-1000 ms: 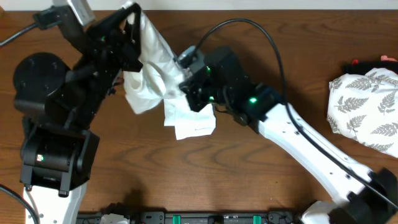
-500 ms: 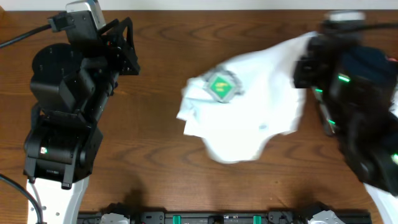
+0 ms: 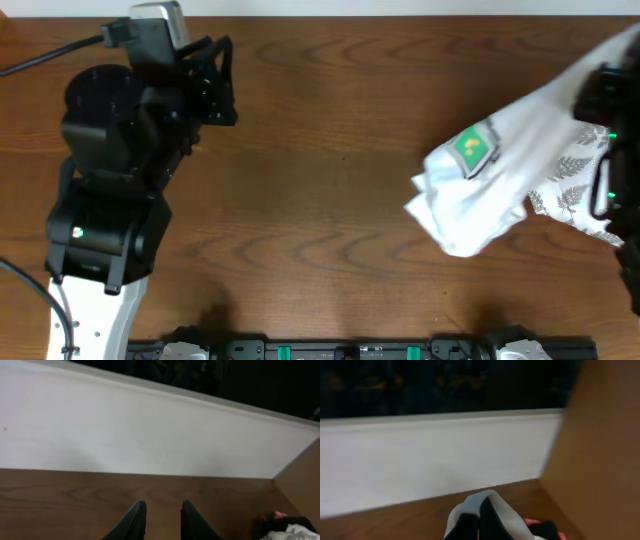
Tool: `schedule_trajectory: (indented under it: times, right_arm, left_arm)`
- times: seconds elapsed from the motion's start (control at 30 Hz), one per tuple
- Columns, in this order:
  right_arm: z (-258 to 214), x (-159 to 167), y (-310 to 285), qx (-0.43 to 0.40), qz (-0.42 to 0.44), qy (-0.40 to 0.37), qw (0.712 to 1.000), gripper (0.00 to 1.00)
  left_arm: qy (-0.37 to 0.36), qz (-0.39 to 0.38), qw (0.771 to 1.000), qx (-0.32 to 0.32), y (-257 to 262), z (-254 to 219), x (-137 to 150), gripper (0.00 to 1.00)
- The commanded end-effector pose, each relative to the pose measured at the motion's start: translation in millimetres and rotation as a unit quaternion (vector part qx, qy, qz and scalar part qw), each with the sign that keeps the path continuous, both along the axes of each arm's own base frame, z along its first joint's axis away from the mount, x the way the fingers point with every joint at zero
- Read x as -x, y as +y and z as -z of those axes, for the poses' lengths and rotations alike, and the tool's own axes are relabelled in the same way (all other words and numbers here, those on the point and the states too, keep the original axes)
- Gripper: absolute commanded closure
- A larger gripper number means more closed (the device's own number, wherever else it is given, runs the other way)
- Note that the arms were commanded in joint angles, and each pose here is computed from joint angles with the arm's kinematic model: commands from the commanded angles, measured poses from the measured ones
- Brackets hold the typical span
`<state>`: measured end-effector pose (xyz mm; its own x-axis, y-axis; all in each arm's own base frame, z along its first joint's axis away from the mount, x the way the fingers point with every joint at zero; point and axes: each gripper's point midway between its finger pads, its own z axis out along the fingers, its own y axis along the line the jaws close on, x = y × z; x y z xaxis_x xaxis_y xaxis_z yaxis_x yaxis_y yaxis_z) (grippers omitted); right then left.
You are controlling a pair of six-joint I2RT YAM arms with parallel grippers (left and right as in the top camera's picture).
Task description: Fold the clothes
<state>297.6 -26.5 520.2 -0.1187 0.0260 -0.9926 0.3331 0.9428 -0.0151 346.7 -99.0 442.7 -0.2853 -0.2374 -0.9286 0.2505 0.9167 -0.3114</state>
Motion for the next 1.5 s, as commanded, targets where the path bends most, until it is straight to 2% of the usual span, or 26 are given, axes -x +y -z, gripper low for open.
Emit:
schedule_trajectory:
  times: [0.0, 0.1, 0.27, 0.43, 0.53, 0.63, 0.87, 1.07, 1.2, 1.23, 1.33, 1.4, 1.43, 1.47]
  right_arm:
    - [-13, 31, -48, -0.039, 0.134, -0.037, 0.990, 0.99]
    - [-4, 44, -73, -0.060, 0.208, -0.039, 0.975, 0.99]
    - [17, 24, -76, -0.058, 0.196, 0.007, 0.979, 0.99]
    - [49, -24, -42, -0.051, 0.084, 0.082, 0.992, 0.99]
    - [74, -59, 3, -0.061, -0.049, 0.130, 0.988, 0.99]
    - [99, -87, 50, -0.100, -0.168, 0.165, 0.967, 0.99]
    - [158, -128, 168, -0.194, -0.324, 0.238, 0.895, 0.99]
    - [203, -130, 297, -0.217, -0.435, 0.278, 0.828, 0.99]
    - [235, -128, 351, -0.210, -0.465, 0.295, 0.808, 0.98]
    - [240, -128, 356, -0.207, -0.466, 0.298, 0.807, 0.95]
    - [247, -132, 356, -0.193, -0.462, 0.300, 0.812, 0.71]
    - [245, -135, 347, -0.180, -0.462, 0.296, 0.816, 0.40]
    - [244, -137, 340, -0.176, -0.459, 0.297, 0.819, 0.31]
    - [243, -139, 330, -0.174, -0.452, 0.299, 0.822, 0.31]
  left_arm:
    - [-0.002, 0.023, 1.000, -0.002, -14, -3, -1, 0.76]
    - [0.007, 0.034, 0.999, -0.005, -22, 3, -4, 0.76]
    - [0.018, 0.040, 0.999, -0.008, -29, 11, -8, 0.76]
    - [0.029, 0.039, 0.999, -0.019, -27, 18, -7, 0.76]
    - [0.039, 0.026, 0.998, -0.031, -22, 24, -8, 0.76]
    - [0.053, 0.002, 0.998, -0.046, -13, 33, -8, 0.76]
    - [0.069, -0.010, 0.996, -0.055, -8, 41, -7, 0.76]
    - [0.069, -0.010, 0.996, -0.055, -8, 41, -7, 0.76]
    - [0.070, -0.010, 0.996, -0.055, -8, 41, -7, 0.76]
    - [0.071, -0.010, 0.996, -0.055, -8, 42, -6, 0.76]
    - [0.075, -0.010, 0.996, -0.057, -7, 44, -6, 0.76]
    - [0.079, -0.010, 0.995, -0.058, -7, 46, -5, 0.76]
    - [0.080, -0.010, 0.995, -0.058, -7, 47, -5, 0.76]
    - [0.082, -0.010, 0.995, -0.059, -7, 47, -5, 0.75]
